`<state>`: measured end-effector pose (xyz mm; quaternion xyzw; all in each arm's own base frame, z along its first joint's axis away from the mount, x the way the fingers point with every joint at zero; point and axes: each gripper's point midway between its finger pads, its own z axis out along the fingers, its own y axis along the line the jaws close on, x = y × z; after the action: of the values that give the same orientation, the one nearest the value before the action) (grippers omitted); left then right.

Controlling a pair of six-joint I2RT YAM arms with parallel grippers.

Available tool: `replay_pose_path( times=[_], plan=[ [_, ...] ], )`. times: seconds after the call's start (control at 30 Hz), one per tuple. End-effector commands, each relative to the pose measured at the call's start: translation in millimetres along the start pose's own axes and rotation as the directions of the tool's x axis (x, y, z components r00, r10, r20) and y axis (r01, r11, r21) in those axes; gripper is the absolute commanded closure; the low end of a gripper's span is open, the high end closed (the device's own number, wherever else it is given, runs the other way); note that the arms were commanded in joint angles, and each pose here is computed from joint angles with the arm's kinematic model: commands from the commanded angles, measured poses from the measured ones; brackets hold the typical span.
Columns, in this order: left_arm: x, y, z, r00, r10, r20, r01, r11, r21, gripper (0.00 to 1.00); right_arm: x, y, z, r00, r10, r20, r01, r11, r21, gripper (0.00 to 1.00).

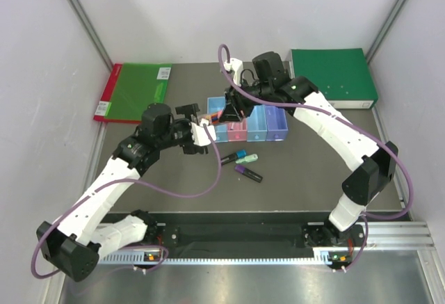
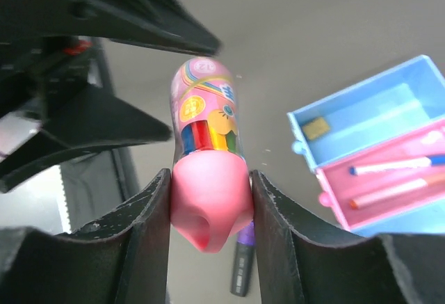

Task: Sort the stationery into containers
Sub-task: Place the stationery in the storage box.

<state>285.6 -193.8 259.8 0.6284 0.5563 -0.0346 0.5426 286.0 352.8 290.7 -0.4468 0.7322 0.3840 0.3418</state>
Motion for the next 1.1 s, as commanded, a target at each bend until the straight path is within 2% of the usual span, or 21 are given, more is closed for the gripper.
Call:
replay_pose_path(
  times=[0.0,0.1,0.27,0.4,0.43,0.47,0.67,0.9,1.07],
  plan=[
    [-1,-5,-11,1.000,0.014,0.001,-0.014,1.000,-0.013,0.01,-30,-6,-23,0.992,-0.104,0.065,0.095,0.987,0.127,1.00],
    [4,-18,-18,1.000,0.005,-0.014,-0.004,1.000,0.016,0.01,-29,-39,-33,0.991,-0.128,0.039,0.111,0.950,0.292,1.00],
    [15,-41,-19,0.998,-0.039,-0.042,0.043,0.995,0.086,0.01,-18,-110,-65,0.992,-0.119,-0.033,0.116,0.805,0.582,1.00],
    [22,-59,-10,0.987,-0.141,-0.081,0.153,0.974,0.168,0.01,-16,-143,-91,0.992,-0.092,-0.087,0.127,0.756,0.643,1.00],
    [23,-63,-7,0.979,-0.181,-0.093,0.196,0.963,0.185,0.01,1,-153,-89,0.987,-0.048,-0.150,0.134,0.756,0.641,1.00],
    [24,-65,1,0.972,-0.209,-0.105,0.228,0.951,0.211,0.01,3,-165,-100,0.987,-0.026,-0.157,0.125,0.737,0.664,1.00],
    [30,-73,40,0.931,-0.333,-0.146,0.362,0.887,0.286,0.01,2,-200,-125,0.977,-0.039,-0.210,0.182,0.671,0.719,1.00],
    [52,-90,77,0.917,-0.328,-0.228,0.394,0.838,0.378,0.02,16,-206,-109,0.962,-0.001,-0.272,0.191,0.714,0.673,1.00],
    [63,-86,99,0.917,-0.307,-0.254,0.387,0.835,0.391,0.02,33,-206,-101,0.949,0.024,-0.314,0.198,0.729,0.655,1.00]
  ],
)
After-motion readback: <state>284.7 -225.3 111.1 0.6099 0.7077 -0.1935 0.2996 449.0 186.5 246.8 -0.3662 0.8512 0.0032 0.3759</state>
